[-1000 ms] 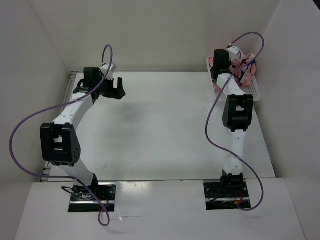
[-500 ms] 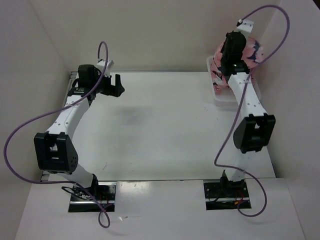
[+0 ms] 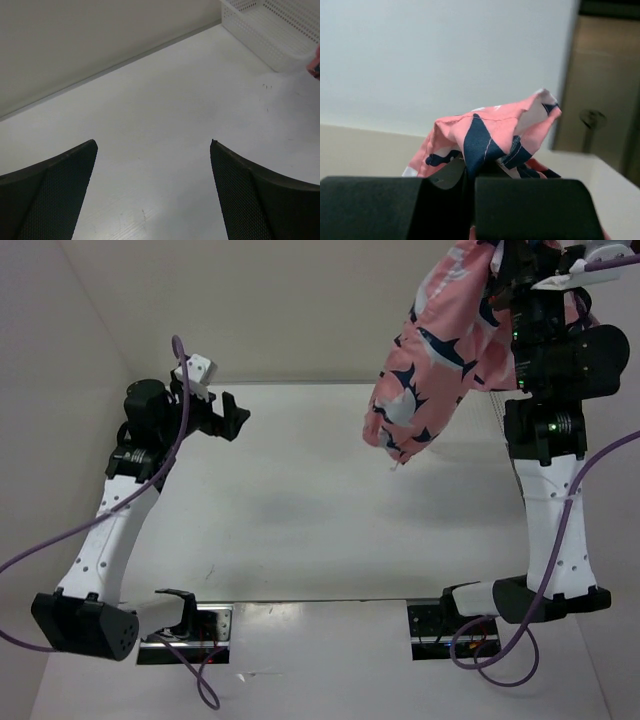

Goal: Fold and stack the shorts
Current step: Grab the shorts from the pile, then move the shorts to the center of the board

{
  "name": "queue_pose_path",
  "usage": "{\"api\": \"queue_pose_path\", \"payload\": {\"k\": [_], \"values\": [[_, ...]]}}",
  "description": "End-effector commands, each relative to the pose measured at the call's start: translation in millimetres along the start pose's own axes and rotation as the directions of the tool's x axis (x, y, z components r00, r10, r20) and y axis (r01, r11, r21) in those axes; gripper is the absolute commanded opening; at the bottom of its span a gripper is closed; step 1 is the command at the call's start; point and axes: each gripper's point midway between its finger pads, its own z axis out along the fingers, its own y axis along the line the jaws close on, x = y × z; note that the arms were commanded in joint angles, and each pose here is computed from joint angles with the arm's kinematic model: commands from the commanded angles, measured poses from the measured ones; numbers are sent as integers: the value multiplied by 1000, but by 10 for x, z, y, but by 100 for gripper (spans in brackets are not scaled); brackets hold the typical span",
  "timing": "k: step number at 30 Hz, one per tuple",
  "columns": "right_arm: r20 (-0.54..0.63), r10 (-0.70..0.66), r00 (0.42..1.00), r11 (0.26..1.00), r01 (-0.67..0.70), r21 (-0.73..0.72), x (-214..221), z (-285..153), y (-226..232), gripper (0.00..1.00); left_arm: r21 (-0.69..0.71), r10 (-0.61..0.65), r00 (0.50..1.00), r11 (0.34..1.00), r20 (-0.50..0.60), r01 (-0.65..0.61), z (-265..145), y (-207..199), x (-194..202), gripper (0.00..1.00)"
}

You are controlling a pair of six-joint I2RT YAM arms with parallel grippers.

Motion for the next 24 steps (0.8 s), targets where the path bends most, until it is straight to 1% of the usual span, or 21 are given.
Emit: {"api": "queue_pose_path", "payload": {"k": [1, 2, 4, 5, 6, 7, 8, 10, 11, 13, 14, 15, 16, 17, 18, 19, 20, 21, 22, 23, 24], "values": [[15, 69, 997, 909, -57, -414, -118, -122, 758, 0, 11, 23, 999, 1000, 43, -23, -166, -92, -65, 100], [-17, 95, 995, 852, -90, -516, -11, -176, 970, 0, -7, 29, 998, 1000, 57, -29, -242, -92, -119, 100], [-128, 143, 981, 803, -190, -565, 354, -236, 1155, 8, -18, 34, 997, 999, 68, -33, -340, -117, -135, 100], [-142, 147, 979, 767, -203, -609, 417, -302, 1269, 12, -16, 25, 999, 1000, 47, -24, -362, -134, -36, 100], [-217, 142, 966, 753, -247, -609, 785, -316, 1377, 15, -16, 26, 998, 1000, 50, -25, -393, -148, -23, 100], [-237, 138, 962, 742, -259, -618, 885, -360, 1456, 15, -40, 27, 998, 999, 54, -25, -482, -120, -18, 100], [-269, 113, 957, 712, -267, -650, 1121, -457, 1699, 18, -40, 23, 999, 999, 46, -21, -513, -136, 28, 100], [-337, 69, 939, 663, -295, -688, 1428, -638, 2073, 28, -70, 15, 999, 997, 35, -12, -606, -86, 125, 100], [-360, 18, 933, 616, -294, -731, 1627, -824, 2529, 34, -69, 5, 1000, 998, 15, -4, -602, -89, 199, 100], [-414, -52, 909, 556, -318, -768, 1894, -1151, 3072, 49, -101, -6, 1000, 995, 6, 7, -658, 1, 256, 100], [-428, -121, 896, 498, -318, -806, 2065, -1497, 3621, 61, -113, -9, 1000, 994, 6, 9, -670, 40, 257, 100], [-431, -161, 888, 465, -317, -827, 2108, -1679, 3872, 91, -124, -15, 1000, 992, -2, 15, -685, 75, 281, 100], [-444, -210, 871, 421, -330, -845, 2077, -1872, 4065, 99, -136, -20, 1000, 991, 0, 20, -706, 128, 283, 100], [-469, -218, 856, 364, -374, -853, 1970, -2140, 4324, 99, -144, -26, 1000, 989, -8, 25, -720, 153, 306, 100], [-526, -217, 823, 348, -438, -829, 2044, -2252, 4389, 99, -143, -33, 999, 989, -19, 30, -725, 147, 338, 100], [-574, -198, 795, 360, -485, -797, 2023, -2315, 4348, 99, -152, -35, 999, 988, -19, 32, -735, 175, 340, 100], [-596, -183, 782, 366, -509, -779, 1984, -2351, 4297, 99, -151, -50, 998, 988, -44, 43, -728, 168, 440, 100], [-584, -159, 796, 404, -487, -774, 1798, -2283, 4088, 99, -162, -60, 996, 986, -62, 50, -704, 199, 515, 100], [-608, -205, 767, 431, -487, -760, 2012, -2429, 3930, 99, -161, -67, 995, 985, -72, 54, -696, 198, 570, 100], [-627, -195, 754, 476, -487, -733, 2056, -2405, 3757, 99, -160, -78, 993, 985, -92, 63, -668, 206, 656, 100], [-684, -170, 710, 559, -502, -660, 2214, -2308, 3461, 99, -159, -97, 987, 984, -124, 77, -605, 228, 808, 100]]}}
